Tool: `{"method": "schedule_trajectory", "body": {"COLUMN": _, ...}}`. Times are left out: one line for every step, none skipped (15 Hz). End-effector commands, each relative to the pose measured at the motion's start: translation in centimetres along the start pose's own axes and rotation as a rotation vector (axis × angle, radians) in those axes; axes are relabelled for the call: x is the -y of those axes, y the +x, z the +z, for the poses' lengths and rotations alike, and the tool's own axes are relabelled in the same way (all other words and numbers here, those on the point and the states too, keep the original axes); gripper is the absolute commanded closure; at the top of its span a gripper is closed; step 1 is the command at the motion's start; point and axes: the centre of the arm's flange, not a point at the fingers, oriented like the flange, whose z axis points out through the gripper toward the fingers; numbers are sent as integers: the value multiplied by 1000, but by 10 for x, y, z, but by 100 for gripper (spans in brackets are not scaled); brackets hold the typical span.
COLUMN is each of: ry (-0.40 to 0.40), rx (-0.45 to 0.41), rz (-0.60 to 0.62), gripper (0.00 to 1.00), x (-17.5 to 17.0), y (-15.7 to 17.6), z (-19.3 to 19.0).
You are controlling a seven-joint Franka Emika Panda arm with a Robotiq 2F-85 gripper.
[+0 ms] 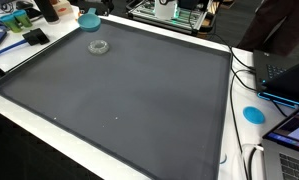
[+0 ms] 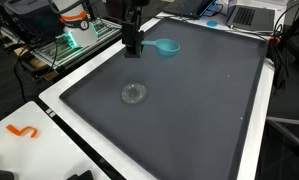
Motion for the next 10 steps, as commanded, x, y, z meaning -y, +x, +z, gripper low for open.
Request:
{"method": "schedule_trajectory", "body": {"ry": -64, "rx": 35, "rz": 42, "gripper": 72, "x": 30, "y": 7, "z": -1}}
{"method": "schedule_trajectory", "body": {"ry": -86, "rx": 42, "rz": 51, "gripper": 72, "x": 36, "y": 11, "z": 1}}
{"method": "schedule_trajectory", "body": {"ry": -106, "rx": 50, "rz": 61, "gripper": 72, "x": 42, "y": 15, "z": 3}}
{"method": "schedule_trajectory", "body": {"ry": -125, "rx": 58, "rz": 69, "gripper": 72, "x": 48, "y": 19, "z": 5}}
{"method": "schedule_trajectory", "body": {"ry": -153, "rx": 60, "rz": 82, "gripper": 72, "x": 53, "y": 23, "z": 7}}
{"method": "schedule_trajectory", "body": {"ry": -166, "rx": 65, "rz": 86, "gripper": 72, "x": 58, "y": 26, "z": 8}}
{"method": "schedule_trajectory", "body": {"ry": -192, "rx": 69, "rz": 93, "gripper": 72, "x": 63, "y": 29, "z": 11}}
{"method": "schedule_trajectory", "body": {"ry": -209, "rx": 76, "rz": 97, "gripper": 72, "x": 68, "y": 31, "z": 13}}
{"method": "schedule_trajectory", "body": {"ry": -233, "rx": 82, "rz": 101, "gripper": 72, "x": 73, "y": 34, "z": 17}}
{"method": "schedule_trajectory", "body": {"ry": -254, "rx": 88, "rz": 104, "gripper": 72, "x": 77, "y": 37, "z": 20}}
